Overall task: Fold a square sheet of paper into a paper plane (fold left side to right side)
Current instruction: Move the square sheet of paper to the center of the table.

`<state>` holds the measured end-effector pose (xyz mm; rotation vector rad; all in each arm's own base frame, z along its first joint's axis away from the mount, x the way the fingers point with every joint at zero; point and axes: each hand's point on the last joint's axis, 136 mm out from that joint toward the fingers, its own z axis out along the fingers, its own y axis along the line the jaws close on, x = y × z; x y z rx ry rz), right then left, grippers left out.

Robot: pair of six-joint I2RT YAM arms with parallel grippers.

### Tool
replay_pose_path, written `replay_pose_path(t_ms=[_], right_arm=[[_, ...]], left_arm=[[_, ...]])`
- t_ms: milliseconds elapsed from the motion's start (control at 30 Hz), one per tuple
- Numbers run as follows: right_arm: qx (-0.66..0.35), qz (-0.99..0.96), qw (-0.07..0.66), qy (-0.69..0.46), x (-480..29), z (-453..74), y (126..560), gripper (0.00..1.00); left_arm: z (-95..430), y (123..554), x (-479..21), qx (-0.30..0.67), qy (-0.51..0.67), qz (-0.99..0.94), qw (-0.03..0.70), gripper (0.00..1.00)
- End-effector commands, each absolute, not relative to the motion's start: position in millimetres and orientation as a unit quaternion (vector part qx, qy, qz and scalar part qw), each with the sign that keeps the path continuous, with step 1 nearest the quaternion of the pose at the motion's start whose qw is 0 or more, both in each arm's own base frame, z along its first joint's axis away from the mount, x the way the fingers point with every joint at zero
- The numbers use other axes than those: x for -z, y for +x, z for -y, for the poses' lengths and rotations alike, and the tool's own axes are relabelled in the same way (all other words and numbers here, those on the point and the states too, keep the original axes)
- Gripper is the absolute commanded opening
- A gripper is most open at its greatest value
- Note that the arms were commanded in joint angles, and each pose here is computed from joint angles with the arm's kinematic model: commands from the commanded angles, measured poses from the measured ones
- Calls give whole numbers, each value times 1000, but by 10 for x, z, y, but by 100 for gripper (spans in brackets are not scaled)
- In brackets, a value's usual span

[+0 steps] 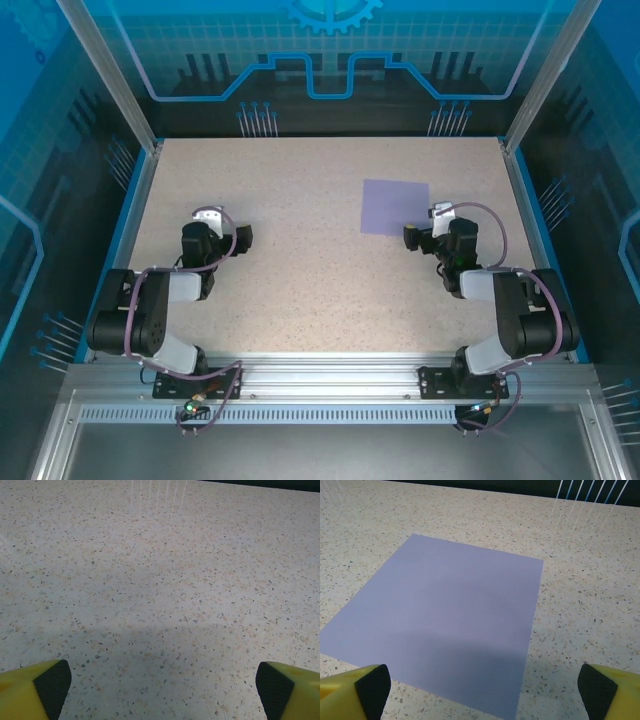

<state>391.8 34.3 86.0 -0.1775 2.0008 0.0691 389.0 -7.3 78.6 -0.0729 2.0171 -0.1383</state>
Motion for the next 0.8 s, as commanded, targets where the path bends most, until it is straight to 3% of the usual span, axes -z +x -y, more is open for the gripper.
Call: replay_pose_path(t_ms=[0,767], right_arm=[[-29,-832,549,-77,-935,-335,3968,100],[-32,-832,549,-77,-932,-335,3964,100]], left_arm=[[89,3956,-899,63,-21,-833,549,99],[14,3967,-1008,50,-41,-835,546,99]])
